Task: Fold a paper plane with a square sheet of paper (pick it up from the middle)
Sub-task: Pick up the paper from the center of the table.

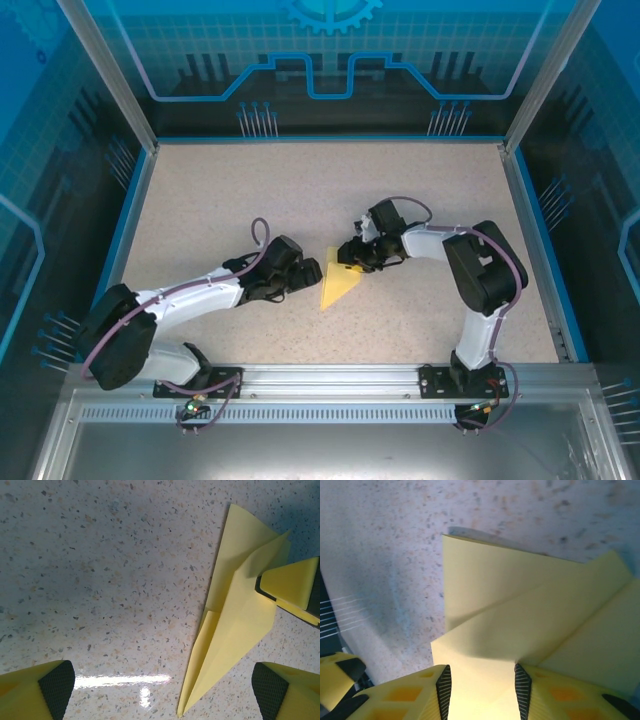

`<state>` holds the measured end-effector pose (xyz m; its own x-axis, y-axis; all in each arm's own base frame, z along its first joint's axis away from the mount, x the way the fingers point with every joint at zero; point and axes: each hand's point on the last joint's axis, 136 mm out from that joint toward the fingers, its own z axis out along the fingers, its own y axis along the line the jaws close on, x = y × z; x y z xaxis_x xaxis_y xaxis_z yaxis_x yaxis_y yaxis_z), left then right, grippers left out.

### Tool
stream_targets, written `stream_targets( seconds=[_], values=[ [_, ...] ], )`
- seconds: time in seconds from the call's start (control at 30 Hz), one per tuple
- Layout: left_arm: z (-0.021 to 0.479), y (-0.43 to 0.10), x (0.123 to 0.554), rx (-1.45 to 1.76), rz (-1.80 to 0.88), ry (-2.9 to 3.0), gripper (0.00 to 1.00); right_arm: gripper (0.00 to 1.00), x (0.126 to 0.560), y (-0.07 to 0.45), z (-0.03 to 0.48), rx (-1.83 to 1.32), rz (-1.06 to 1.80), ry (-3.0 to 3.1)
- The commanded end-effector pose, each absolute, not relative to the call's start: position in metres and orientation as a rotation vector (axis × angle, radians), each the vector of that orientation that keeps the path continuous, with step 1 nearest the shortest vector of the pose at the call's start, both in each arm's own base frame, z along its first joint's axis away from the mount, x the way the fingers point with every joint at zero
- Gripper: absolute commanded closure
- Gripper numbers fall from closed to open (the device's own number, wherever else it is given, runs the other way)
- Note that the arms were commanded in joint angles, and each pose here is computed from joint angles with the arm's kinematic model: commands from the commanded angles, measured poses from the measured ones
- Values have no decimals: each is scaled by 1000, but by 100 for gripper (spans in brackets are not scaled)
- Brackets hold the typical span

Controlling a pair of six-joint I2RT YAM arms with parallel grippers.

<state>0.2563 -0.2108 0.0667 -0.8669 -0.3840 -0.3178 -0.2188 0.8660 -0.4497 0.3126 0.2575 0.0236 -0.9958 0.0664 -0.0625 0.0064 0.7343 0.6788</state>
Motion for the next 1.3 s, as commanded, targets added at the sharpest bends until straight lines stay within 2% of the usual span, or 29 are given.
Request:
stream_targets(
  seconds=[0.0, 0.5, 0.87, 1.17, 1.27],
  values=[
    [63, -202, 251, -484, -550, 2648, 5, 57, 311, 238, 30, 124, 966, 2860],
    [60, -202, 251, -493, -542, 2658, 5, 52, 312, 251, 27, 127, 1028, 2889],
    [59, -201, 251, -497, -538, 2661, 4, 52, 310, 270, 27, 167, 1159, 2866],
    [57, -200, 250, -509, -540, 2662, 4, 57, 305, 286, 30, 82, 1277, 2832],
    [57, -200, 250, -522, -570, 2662, 4, 62, 296, 289, 27, -13, 1277, 2830]
  ],
)
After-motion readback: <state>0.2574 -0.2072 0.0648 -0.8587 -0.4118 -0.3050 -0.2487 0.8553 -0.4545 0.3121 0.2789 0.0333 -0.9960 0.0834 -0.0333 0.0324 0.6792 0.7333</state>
